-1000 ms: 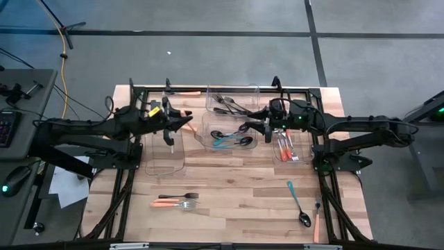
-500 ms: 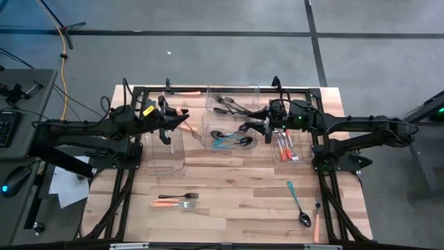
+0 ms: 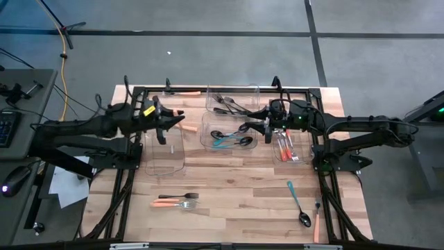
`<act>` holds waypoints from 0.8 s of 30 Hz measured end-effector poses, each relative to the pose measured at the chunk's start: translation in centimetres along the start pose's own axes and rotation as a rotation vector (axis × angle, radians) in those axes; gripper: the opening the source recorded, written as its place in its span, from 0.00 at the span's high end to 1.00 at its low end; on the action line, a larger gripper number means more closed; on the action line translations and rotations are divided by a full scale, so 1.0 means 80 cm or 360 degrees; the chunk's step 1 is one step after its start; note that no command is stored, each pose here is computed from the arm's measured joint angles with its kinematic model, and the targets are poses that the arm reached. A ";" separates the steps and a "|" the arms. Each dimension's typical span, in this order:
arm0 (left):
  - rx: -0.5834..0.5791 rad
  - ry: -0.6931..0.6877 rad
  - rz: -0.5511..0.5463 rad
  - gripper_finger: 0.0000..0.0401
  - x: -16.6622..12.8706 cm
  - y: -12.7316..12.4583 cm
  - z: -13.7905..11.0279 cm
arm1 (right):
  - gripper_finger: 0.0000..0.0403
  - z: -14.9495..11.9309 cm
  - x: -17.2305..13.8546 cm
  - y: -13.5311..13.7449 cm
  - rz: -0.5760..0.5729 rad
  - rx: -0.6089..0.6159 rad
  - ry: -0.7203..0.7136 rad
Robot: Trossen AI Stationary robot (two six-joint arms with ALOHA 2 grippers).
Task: Sort silverware by color (type)
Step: Put the light orange fork into the bottom left transparent bin
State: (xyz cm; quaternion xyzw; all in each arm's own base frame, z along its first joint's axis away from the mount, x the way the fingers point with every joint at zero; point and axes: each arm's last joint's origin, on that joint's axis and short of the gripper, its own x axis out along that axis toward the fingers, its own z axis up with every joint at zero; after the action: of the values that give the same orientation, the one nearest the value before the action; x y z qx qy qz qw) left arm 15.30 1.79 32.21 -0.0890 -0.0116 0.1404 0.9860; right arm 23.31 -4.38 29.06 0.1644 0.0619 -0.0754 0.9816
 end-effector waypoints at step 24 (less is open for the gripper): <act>-0.1133 0.1089 0.0969 0.86 -0.049 0.033 -0.112 | 0.51 0.000 0.000 0.000 -0.0003 0.0087 0.0000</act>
State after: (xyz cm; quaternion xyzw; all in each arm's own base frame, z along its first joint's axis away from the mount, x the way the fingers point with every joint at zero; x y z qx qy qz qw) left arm 11.21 1.63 22.92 -0.4547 0.2875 0.3684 0.7582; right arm 23.30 -4.42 29.07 0.1913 0.0600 -0.0779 0.9766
